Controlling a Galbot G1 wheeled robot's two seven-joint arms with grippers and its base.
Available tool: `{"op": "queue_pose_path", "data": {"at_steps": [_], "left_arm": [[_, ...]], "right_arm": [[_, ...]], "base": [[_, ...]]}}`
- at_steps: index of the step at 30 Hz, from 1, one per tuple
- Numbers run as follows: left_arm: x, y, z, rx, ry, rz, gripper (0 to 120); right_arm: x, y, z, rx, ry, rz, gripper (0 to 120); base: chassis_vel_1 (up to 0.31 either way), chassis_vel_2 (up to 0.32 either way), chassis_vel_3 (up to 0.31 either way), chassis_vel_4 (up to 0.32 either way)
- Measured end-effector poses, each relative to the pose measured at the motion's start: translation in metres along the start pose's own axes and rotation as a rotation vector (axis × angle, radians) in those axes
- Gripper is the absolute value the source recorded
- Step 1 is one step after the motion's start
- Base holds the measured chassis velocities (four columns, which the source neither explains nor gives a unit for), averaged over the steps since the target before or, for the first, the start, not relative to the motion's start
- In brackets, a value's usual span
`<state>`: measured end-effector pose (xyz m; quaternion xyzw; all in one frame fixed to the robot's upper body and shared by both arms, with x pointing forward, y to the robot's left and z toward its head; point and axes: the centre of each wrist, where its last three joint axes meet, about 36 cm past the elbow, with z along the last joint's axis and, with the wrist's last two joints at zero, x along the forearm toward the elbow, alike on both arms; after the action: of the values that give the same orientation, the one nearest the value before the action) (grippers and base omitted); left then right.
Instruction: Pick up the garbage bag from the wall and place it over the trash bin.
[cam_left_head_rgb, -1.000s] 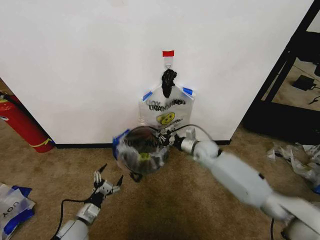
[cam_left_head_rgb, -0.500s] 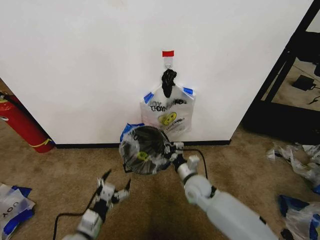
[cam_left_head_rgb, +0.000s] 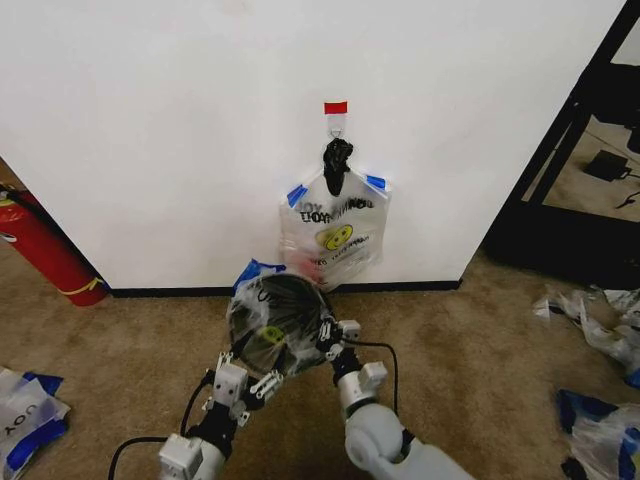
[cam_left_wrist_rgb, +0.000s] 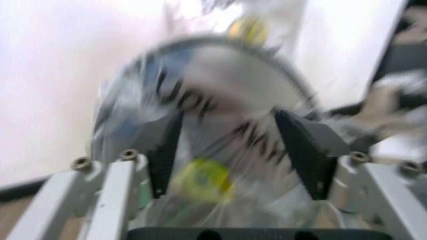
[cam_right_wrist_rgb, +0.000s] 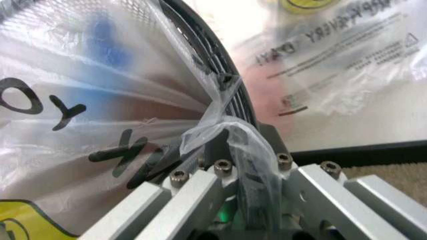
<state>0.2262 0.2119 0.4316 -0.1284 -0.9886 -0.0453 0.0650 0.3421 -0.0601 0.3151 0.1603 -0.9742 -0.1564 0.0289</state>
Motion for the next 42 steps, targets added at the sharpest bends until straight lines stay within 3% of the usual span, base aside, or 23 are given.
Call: {"op": "queue_pose_path", "data": {"at_steps": [7, 14, 20, 28, 33, 42], "left_arm": [[-0.011, -0.005, 0.019, 0.002, 0.120, -0.105, 25], [-0.020, -0.002, 0.013, 0.032, 0.162, -0.112, 0], [-0.020, -0.011, 0.005, 0.068, 0.158, -0.108, 0], [-0.035, -0.038, 0.007, 0.160, 0.166, -0.163, 0], [-0.049, -0.040, 0.014, 0.130, 0.170, -0.205, 0], [-0.078, -0.023, 0.038, 0.015, 0.218, -0.256, 0]], "right_arm": [[-0.004, -0.001, 0.000, 0.042, -0.016, -0.056, 0], [-0.009, -0.018, -0.018, 0.125, -0.012, -0.160, 0], [-0.012, -0.046, -0.049, 0.214, 0.011, -0.272, 0], [0.006, -0.035, -0.065, 0.216, 0.021, -0.229, 0], [0.016, -0.029, -0.064, 0.221, 0.019, -0.244, 0], [0.030, -0.032, -0.061, 0.260, -0.002, -0.277, 0]], "base": [[0.000, 0.000, 0.000, 0.000], [0.000, 0.000, 0.000, 0.000], [0.000, 0.000, 0.000, 0.000], [0.000, 0.000, 0.000, 0.000], [0.000, 0.000, 0.000, 0.000], [0.000, 0.000, 0.000, 0.000]]}}
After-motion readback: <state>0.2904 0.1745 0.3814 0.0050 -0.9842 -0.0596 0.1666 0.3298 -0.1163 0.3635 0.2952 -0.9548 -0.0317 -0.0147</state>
